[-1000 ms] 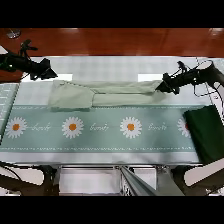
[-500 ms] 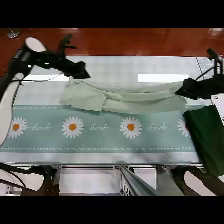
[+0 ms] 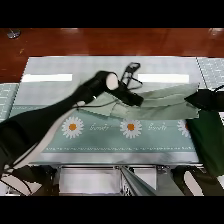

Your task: Fold the shirts.

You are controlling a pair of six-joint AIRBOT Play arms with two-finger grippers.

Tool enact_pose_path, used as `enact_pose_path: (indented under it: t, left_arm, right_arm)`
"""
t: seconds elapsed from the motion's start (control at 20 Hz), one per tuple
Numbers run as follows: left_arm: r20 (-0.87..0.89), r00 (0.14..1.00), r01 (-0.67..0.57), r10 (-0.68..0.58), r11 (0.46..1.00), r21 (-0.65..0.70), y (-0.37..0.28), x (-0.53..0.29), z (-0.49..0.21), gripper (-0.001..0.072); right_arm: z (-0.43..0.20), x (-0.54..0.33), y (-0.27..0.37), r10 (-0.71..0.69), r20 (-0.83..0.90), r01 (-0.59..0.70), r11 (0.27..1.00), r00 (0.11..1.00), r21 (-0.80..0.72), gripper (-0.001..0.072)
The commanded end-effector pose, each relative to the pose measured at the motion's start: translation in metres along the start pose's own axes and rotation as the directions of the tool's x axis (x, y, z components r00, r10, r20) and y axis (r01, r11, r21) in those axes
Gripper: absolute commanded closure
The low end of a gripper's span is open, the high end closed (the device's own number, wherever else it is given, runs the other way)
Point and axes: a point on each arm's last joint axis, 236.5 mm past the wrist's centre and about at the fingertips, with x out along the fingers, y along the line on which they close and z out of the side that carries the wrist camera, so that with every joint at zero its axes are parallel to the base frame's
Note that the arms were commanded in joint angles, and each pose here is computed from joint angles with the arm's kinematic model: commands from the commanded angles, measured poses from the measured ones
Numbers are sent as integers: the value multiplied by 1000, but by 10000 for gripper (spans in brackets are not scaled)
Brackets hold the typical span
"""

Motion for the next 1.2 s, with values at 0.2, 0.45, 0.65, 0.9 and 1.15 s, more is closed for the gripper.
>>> enact_pose_path:
  t: [0.2,0.45,0.65,0.9,1.15]
  left_arm:
    - [-67,986,148,-152,987,-61,-92,79,-31,684]
    - [-30,984,175,-177,983,-59,-71,26,22,684]
    - [22,997,78,-75,975,-210,54,-60,65,684]
    - [228,965,-40,131,929,-367,193,-237,89,683]
    - [563,747,-187,354,924,-333,196,-456,79,683]
  right_arm:
    - [0,-4,18,71,17,-71,997,997,2,695]
    - [0,-4,18,71,19,-71,997,997,-1,694]
    - [6,-3,29,116,29,-116,993,993,-1,695]
    - [19,21,98,254,-17,-255,962,967,-101,695]
    - [26,98,205,364,-162,-391,900,917,-191,695]
